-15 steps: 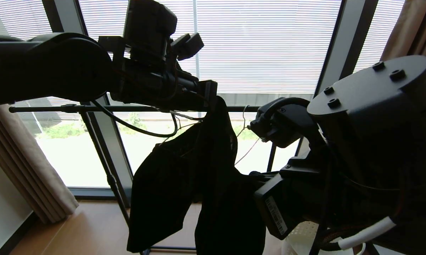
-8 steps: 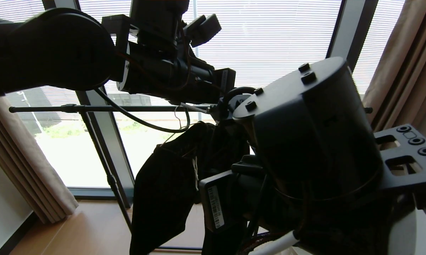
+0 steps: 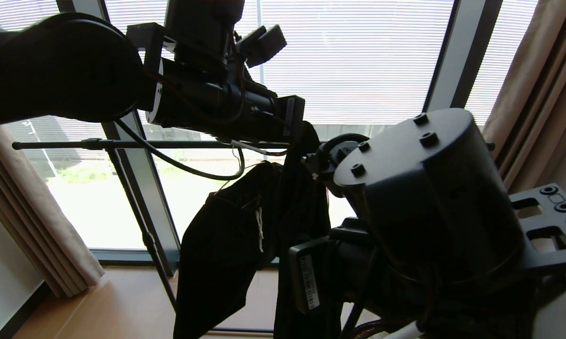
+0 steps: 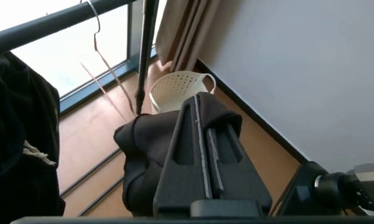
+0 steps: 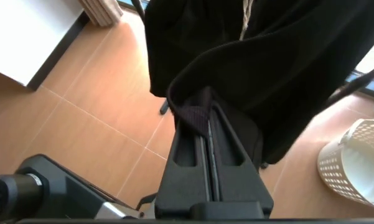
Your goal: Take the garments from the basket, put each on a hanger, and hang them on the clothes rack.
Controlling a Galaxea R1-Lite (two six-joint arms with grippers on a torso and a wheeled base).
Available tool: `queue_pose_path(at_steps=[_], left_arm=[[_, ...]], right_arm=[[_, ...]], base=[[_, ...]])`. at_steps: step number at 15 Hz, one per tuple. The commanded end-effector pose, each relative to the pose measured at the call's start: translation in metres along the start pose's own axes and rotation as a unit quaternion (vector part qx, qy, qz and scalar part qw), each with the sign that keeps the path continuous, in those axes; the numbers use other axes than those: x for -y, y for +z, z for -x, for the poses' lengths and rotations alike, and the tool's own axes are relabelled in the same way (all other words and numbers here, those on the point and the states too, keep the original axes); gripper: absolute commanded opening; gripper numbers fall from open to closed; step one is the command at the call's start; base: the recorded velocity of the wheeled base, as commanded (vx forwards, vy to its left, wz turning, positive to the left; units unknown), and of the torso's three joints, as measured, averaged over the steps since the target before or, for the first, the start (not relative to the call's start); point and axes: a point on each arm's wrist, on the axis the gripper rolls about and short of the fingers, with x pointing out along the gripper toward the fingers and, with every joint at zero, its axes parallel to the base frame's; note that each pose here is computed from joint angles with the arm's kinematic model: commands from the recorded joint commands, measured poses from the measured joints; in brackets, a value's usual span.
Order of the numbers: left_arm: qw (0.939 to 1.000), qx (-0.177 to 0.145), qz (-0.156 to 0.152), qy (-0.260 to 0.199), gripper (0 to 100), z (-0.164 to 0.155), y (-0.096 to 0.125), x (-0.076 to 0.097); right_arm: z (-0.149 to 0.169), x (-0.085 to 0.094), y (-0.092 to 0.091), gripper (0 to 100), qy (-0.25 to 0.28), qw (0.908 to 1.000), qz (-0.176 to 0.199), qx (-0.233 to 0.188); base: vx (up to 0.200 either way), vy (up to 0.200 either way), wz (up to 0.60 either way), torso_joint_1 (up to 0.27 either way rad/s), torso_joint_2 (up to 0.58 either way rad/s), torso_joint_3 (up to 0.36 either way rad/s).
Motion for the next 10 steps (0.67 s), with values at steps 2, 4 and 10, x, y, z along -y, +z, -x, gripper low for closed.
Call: queue_pose_path(at_steps=[2,4,10], left_arm=[[0.9997,0.008,0.005,0.024,0,0.025,0.001,-0.013],[0.9996,0.006,-0.003,0.027,0,0.038,0.0,-0.012],[0.9977,-0.061,0.008,0.029,0,0.042,-0.027,-0.009]], right_arm=[[0.024,0.064,0.0,0,-0.059,0.998,-0.017,0.012],[0.022,0.083,0.005,0,-0.09,0.9955,-0.025,0.017],[-0.028,0.11,0.034,0,-0.147,0.9853,-0.053,0.069]], base=[[0.0,0.0,0.0,0.0,0.0,0.0],[0.0,0.0,0.0,0.0,0.0,0.0],[0.0,0.0,0.0,0.0,0.0,0.0]])
